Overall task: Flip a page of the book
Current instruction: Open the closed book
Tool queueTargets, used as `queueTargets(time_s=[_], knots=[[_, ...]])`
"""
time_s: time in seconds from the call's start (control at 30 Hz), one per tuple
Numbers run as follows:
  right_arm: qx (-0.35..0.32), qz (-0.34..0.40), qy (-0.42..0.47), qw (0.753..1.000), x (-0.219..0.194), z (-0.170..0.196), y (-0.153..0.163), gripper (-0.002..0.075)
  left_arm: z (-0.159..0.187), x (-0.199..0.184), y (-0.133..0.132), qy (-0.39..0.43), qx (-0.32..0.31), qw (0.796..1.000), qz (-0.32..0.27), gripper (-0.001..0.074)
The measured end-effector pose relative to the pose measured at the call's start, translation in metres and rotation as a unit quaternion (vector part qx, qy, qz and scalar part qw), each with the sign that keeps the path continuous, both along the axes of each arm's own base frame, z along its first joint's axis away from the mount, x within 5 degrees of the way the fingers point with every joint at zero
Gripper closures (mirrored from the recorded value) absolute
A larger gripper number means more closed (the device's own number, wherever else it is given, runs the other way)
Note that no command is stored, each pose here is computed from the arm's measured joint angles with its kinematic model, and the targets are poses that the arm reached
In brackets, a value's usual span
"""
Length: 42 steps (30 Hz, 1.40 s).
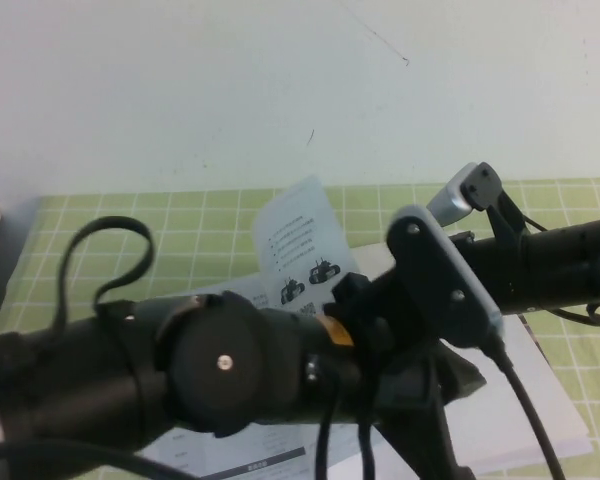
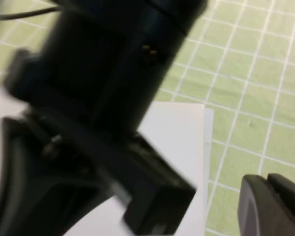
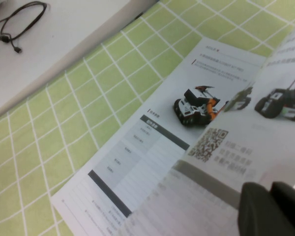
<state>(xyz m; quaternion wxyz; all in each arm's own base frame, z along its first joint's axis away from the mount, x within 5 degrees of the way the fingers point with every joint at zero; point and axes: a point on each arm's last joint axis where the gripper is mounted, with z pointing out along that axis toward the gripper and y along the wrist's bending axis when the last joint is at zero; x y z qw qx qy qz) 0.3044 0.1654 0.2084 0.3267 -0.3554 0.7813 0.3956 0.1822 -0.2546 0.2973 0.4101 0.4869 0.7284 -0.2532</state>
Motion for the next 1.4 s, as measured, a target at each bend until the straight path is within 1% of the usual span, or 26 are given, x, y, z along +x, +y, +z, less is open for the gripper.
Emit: queueTargets(time_s=[0.13, 0.27, 0.33, 0.47, 0.63, 0.83, 1.0, 1.1, 1.23, 1.3, 1.4], knots=[[0.0, 0.001, 0.001, 1.0, 0.0, -0.001, 0.0, 0.0687, -0.019, 0.005, -0.023, -0.009, 0.041, 0.999, -0.032, 0.0738], [-0.001, 0.002, 0.002, 1.0, 0.0, -0.003, 0.0, 0.0687, -0.043, 0.009, -0.039, -0.017, 0.084, 0.995, -0.057, 0.0738], [-0.001, 0.002, 0.001, 1.0, 0.001, -0.003, 0.0, 0.0687, -0.055, 0.012, -0.044, -0.02, 0.102, 0.993, -0.064, 0.0738], [-0.026, 0.0, -0.012, 1.0, 0.002, -0.006, -0.002, 0.0687, -0.077, 0.017, -0.05, -0.029, 0.14, 0.987, -0.078, 0.0738], [-0.045, -0.007, -0.019, 0.999, 0.004, -0.009, -0.004, 0.0687, -0.083, 0.019, -0.05, -0.044, 0.157, 0.983, -0.088, 0.0738], [-0.048, -0.01, -0.02, 0.999, 0.004, -0.009, -0.005, 0.0687, -0.084, 0.021, -0.049, -0.045, 0.166, 0.982, -0.081, 0.0738], [-0.048, -0.011, -0.018, 0.999, 0.004, -0.009, -0.005, 0.0687, -0.089, 0.021, -0.043, -0.007, 0.191, 0.98, -0.05, 0.0738], [-0.047, -0.011, -0.017, 0.999, 0.004, -0.009, -0.004, 0.0687, -0.091, 0.022, -0.041, -0.005, 0.207, 0.977, -0.042, 0.0738], [-0.05, -0.015, -0.017, 0.998, 0.005, -0.01, -0.005, 0.0685, -0.09, 0.023, -0.04, -0.003, 0.208, 0.977, -0.033, 0.0738], [-0.051, -0.02, -0.018, 0.998, 0.005, -0.01, -0.004, 0.0673, -0.091, 0.024, -0.04, 0.005, 0.206, 0.978, -0.025, 0.0738], [-0.059, -0.032, -0.019, 0.998, 0.007, -0.011, -0.004, 0.0627, -0.094, 0.028, -0.038, 0.015, 0.207, 0.978, -0.01, 0.0738]])
